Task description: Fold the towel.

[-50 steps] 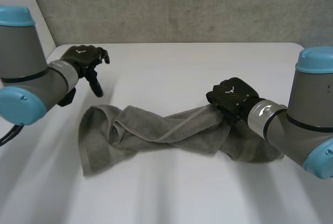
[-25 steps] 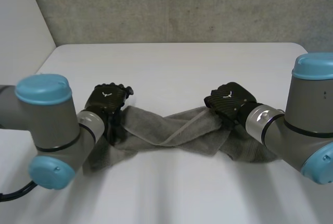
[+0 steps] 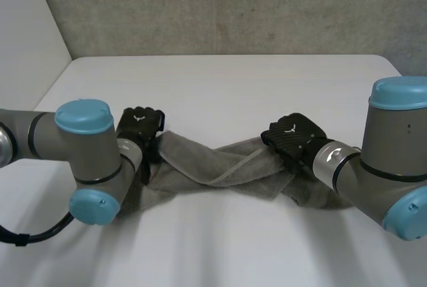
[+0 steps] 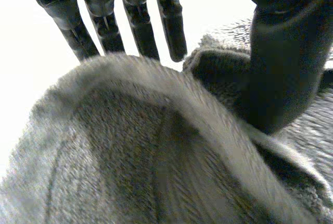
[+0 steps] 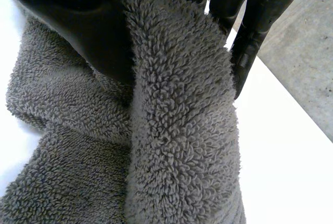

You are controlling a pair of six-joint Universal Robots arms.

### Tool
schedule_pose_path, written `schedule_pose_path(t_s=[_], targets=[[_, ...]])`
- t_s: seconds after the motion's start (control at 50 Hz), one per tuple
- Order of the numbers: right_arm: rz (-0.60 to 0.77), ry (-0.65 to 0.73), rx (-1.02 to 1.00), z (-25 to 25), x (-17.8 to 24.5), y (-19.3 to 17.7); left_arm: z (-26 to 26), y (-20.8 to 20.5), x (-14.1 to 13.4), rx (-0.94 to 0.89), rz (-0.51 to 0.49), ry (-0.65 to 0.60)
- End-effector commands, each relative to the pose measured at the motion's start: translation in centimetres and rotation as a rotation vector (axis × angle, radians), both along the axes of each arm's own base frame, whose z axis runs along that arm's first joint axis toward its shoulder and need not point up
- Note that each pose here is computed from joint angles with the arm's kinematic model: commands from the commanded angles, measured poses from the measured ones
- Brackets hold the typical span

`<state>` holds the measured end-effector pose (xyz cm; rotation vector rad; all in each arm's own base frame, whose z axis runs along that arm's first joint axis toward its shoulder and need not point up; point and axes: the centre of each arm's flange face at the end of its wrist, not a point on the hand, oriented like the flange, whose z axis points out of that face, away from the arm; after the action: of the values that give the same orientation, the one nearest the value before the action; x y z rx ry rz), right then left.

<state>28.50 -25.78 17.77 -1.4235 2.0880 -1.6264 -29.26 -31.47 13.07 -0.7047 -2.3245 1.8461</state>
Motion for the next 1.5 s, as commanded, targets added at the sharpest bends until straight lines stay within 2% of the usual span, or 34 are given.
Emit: schedule_pose_path(t_s=[0.02, 0.22, 0.32, 0.38, 0.42, 0.48, 0.52, 0.54, 0.58, 0.7, 0.74, 0.8, 0.84, 0.86, 0.9, 0.92, 0.96, 1.08, 1.12, 1.18, 1.22, 1.24, 1.28, 1.34, 1.38, 1.44, 1.5], targets=[[0.011, 0.002, 0.006, -0.2, 0.3, 0.3, 0.0, -1.2, -0.1, -0.027, 0.035, -0.002], [0.002, -0.002, -0.01, -0.1, 0.3, 0.0, -0.1, -1.2, -0.1, -0.034, 0.04, -0.007], [-0.049, -0.001, -0.047, 0.8, -0.2, -1.0, 2.1, -1.6, 0.6, -0.074, 0.059, 0.013], [-0.078, -0.015, -0.099, 2.4, -0.2, -1.6, 5.2, -1.2, 0.9, -0.135, 0.06, 0.045], [-0.097, -0.061, -0.179, 5.5, -0.3, -1.8, 8.2, -0.4, 1.0, -0.192, 0.05, 0.078], [-0.104, -0.1, -0.22, 7.5, -0.4, -1.6, 10.2, 0.2, 1.1, -0.234, 0.046, 0.097], [-0.116, -0.186, -0.28, 11.2, -0.7, -1.2, 14.4, 1.8, 1.3, -0.323, 0.032, 0.143], [-0.116, -0.187, -0.28, 11.2, -0.7, -1.2, 14.4, 1.8, 1.3, -0.324, 0.032, 0.144], [-0.126, -0.234, -0.318, 14.0, -1.4, -0.7, 19.0, 3.6, 2.1, -0.429, 0.029, 0.196], [-0.097, -0.25, -0.344, 17.6, -2.1, 1.5, 22.8, 5.9, 2.7, -0.512, -0.025, 0.238], [-0.091, -0.25, -0.364, 19.2, -2.8, 2.5, 22.9, 6.9, 2.6, -0.488, -0.093, 0.227], [-0.104, -0.203, -0.374, 19.4, -3.7, 2.5, 22.3, 7.3, 2.4, -0.446, -0.131, 0.211], [-0.096, -0.165, -0.365, 19.0, -3.8, 2.5, 20.4, 8.0, 2.3, -0.315, -0.205, 0.164], [-0.096, -0.165, -0.365, 19.0, -3.8, 2.5, 20.4, 8.0, 2.3, -0.314, -0.206, 0.164], [-0.067, -0.083, -0.323, 17.5, -3.6, 2.7, 18.0, 8.3, 1.8, -0.152, -0.267, 0.123], [-0.067, -0.082, -0.323, 17.5, -3.6, 2.7, 18.0, 8.3, 1.8, -0.152, -0.267, 0.123], [-0.031, -0.005, -0.276, 15.3, -2.8, 2.1, 15.6, 7.3, 1.6, -0.026, -0.274, 0.085], [0.014, 0.064, -0.267, 12.8, -1.5, 0.9, 14.6, 3.9, 2.0, 0.006, -0.223, 0.074], [0.009, 0.013, -0.354, 12.8, -0.2, -1.2, 15.1, 1.2, 1.6, -0.046, -0.205, 0.083], [-0.002, -0.038, -0.432, 13.0, 0.5, -2.6, 15.7, -0.3, 1.3, -0.097, -0.194, 0.091], [-0.051, -0.18, -0.637, 14.7, 1.5, -5.1, 17.6, -3.2, 0.5, -0.259, -0.168, 0.131], [-0.052, -0.181, -0.638, 14.8, 1.5, -5.1, 17.6, -3.3, 0.5, -0.26, -0.168, 0.131], [-0.121, -0.345, -0.851, 17.1, 1.7, -6.7, 20.7, -5.2, 0.0, -0.479, -0.145, 0.194], [-0.152, -0.423, -0.946, 18.1, 1.6, -7.1, 22.2, -5.6, -0.1, -0.589, -0.137, 0.228], [-0.173, -0.524, -1.08, 19.4, 1.3, -6.9, 24.8, -5.5, 0.0, -0.762, -0.118, 0.299], [-0.162, -0.534, -1.087, 19.5, 1.0, -6.2, 25.8, -4.4, 0.3, -0.86, -0.122, 0.321], [-0.149, -0.519, -1.057, 19.1, 1.0, -5.9, 25.4, -3.7, 0.4, -0.863, -0.131, 0.319]])
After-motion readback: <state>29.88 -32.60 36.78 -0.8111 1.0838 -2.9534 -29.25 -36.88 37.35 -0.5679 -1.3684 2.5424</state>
